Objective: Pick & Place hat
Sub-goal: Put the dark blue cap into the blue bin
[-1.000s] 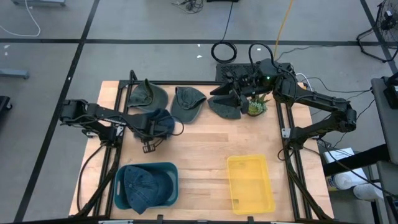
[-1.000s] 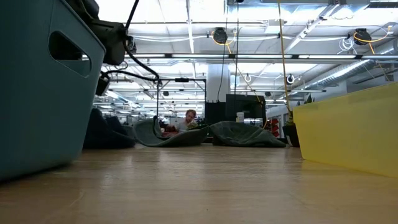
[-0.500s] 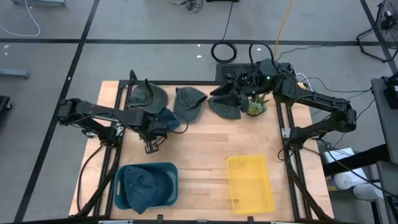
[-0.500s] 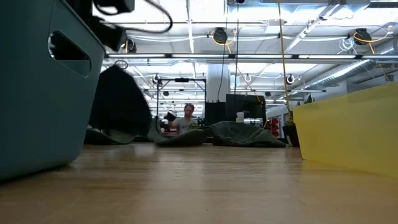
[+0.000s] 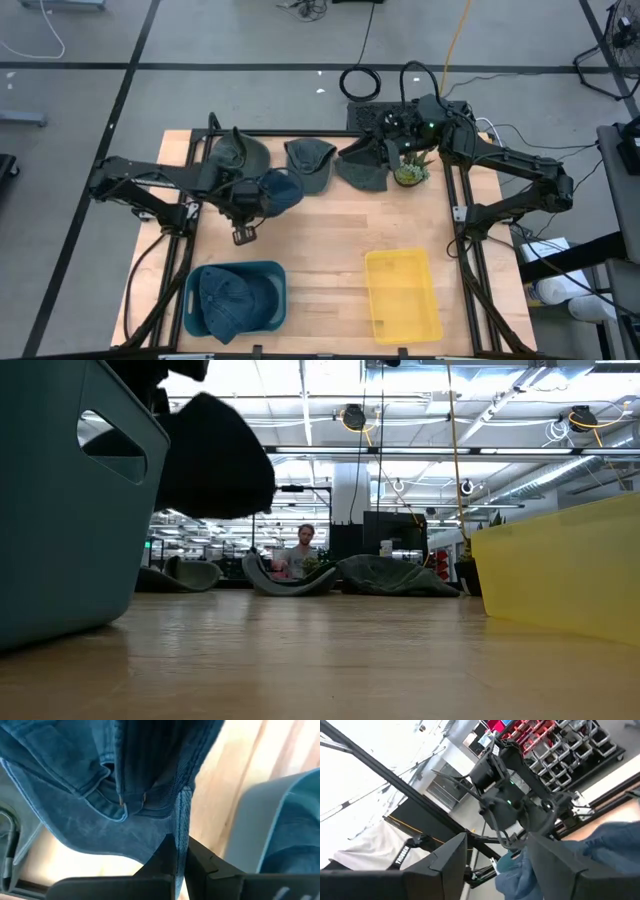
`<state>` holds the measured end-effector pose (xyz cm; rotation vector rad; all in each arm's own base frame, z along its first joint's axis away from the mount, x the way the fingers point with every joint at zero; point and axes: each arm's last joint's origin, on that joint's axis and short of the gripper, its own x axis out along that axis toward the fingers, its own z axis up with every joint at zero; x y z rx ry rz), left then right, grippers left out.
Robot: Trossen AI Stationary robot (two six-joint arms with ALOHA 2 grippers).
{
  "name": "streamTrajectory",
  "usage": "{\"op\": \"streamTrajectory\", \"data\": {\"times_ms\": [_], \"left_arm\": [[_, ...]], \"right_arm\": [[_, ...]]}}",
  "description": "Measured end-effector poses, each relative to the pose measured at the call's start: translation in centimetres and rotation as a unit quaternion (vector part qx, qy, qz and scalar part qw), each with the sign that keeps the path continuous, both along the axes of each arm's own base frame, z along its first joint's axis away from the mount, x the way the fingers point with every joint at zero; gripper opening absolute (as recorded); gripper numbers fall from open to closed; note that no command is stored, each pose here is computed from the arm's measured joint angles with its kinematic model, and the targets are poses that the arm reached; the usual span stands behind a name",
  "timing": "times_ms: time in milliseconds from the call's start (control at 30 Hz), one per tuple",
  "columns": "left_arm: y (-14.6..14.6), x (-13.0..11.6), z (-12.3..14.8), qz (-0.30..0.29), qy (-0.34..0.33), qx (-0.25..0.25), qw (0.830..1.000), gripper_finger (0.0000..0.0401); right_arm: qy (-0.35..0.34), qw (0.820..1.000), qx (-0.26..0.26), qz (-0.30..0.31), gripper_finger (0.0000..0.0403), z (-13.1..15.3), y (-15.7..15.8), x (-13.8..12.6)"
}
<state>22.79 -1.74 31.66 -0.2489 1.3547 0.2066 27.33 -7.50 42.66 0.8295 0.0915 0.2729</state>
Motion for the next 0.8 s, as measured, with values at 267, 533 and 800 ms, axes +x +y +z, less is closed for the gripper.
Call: {"op": "streamTrajectory", "data": {"times_ms": [267, 533, 800], "left_arm": [[-0.2, -0.1, 2.7, -0.006, -0.064, 0.003, 0.998, 0.0011], [0.1, -0.1, 5.5, 0.008, -0.147, 0.029, 0.989, 0.0011], [0.6, -0.2, 8.2, 0.032, -0.257, 0.045, 0.965, 0.0011]], "right_arm": [[0.008, 1.000, 0.027, -0.001, 0.0196, 0.0, -0.1, 0.0], [0.018, 0.998, 0.065, -0.008, 0.0197, 0.0, -0.6, -0.2], [0.014, 0.998, 0.064, -0.007, 0.0200, 0.1, -0.6, -0.2]]}}
